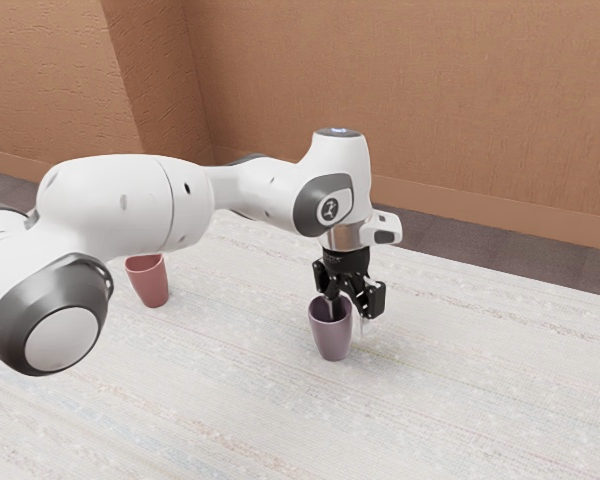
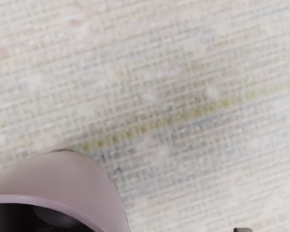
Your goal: Place the right cup onto the left cup
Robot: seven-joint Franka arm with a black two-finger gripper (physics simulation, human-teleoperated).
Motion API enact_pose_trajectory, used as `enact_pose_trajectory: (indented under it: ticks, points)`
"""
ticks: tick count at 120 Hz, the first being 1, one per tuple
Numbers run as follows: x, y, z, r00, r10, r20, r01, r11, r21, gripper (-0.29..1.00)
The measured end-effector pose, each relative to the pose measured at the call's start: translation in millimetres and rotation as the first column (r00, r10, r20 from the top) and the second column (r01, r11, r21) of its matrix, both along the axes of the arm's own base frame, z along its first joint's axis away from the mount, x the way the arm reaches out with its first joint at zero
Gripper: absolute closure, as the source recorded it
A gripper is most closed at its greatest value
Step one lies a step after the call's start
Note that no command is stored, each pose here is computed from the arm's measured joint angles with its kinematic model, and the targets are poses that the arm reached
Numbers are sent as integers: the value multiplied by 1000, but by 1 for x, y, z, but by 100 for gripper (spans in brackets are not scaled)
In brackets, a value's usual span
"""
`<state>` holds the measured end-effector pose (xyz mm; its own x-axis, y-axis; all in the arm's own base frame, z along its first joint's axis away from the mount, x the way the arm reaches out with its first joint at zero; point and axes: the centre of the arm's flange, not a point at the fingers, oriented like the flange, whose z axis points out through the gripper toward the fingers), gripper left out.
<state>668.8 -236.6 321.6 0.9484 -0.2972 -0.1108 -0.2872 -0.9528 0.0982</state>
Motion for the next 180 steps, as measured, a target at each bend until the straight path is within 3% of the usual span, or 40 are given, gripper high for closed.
enact_pose_trajectory:
  ticks: [44, 64, 119, 180]
  points:
    - [4, 10, 1, 1000, 20, 1, -20, 1000, 12, 62]
    - [5, 13, 1, 1000, 29, 4, -29, 999, 17, 72]
    - [5, 35, 45, 996, 67, 54, -69, 997, 38, 78]
    - [-13, 136, 137, 978, 163, 130, -178, 978, 112, 79]
